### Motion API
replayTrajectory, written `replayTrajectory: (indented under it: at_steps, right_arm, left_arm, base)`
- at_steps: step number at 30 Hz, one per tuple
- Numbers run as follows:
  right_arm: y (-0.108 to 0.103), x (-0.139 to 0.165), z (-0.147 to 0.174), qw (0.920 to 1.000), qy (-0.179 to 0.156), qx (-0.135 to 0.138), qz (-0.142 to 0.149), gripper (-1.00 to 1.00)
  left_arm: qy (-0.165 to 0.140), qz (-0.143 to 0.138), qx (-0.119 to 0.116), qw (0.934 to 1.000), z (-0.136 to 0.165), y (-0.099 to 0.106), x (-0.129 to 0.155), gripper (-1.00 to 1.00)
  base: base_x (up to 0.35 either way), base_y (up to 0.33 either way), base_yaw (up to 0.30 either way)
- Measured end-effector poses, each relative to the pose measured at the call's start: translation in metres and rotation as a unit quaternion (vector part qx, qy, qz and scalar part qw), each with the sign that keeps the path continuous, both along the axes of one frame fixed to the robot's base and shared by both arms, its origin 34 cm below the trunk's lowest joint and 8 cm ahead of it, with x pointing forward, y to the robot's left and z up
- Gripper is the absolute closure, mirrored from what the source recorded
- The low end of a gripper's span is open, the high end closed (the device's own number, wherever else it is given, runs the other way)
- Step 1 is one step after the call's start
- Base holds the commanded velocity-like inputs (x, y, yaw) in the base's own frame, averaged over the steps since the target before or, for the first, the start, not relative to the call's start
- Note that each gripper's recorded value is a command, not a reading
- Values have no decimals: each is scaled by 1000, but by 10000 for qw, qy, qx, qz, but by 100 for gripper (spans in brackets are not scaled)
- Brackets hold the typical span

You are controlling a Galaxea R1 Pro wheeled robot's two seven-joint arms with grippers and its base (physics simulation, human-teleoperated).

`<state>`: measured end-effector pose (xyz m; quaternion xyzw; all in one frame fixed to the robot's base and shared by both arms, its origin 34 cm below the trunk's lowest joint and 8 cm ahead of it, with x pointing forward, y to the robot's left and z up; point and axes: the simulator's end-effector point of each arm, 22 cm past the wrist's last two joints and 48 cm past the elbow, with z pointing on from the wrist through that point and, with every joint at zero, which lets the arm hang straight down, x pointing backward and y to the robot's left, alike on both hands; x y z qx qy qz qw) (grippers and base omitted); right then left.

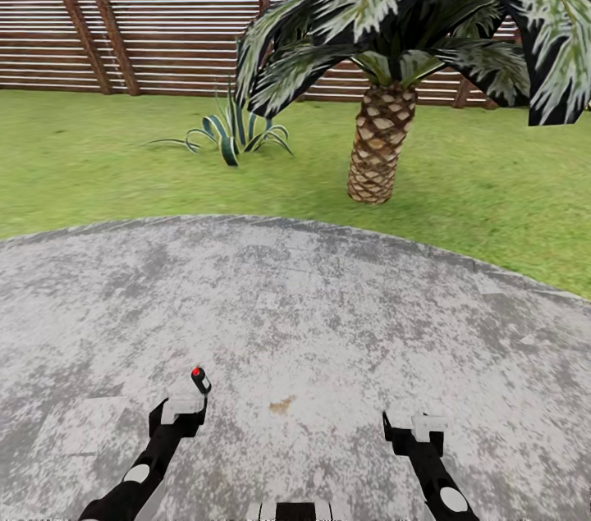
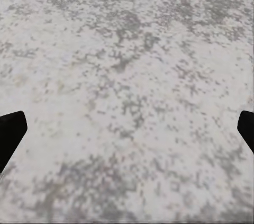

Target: Pick up the pesticide atomizer in the garden and spray insectifuge to fully cover both potted plants in the garden.

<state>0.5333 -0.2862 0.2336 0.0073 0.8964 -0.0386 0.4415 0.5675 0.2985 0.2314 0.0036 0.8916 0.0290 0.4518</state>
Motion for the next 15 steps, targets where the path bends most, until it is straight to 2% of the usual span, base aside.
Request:
replayTrajectory:
  at_steps: [15]
  right_arm:
    - [1, -25, -39, 9991, 427, 5, 0, -100]
  left_arm:
    - [430, 0, 0, 9991, -42, 0, -25, -100]
  base:
    - [0, 0, 0]
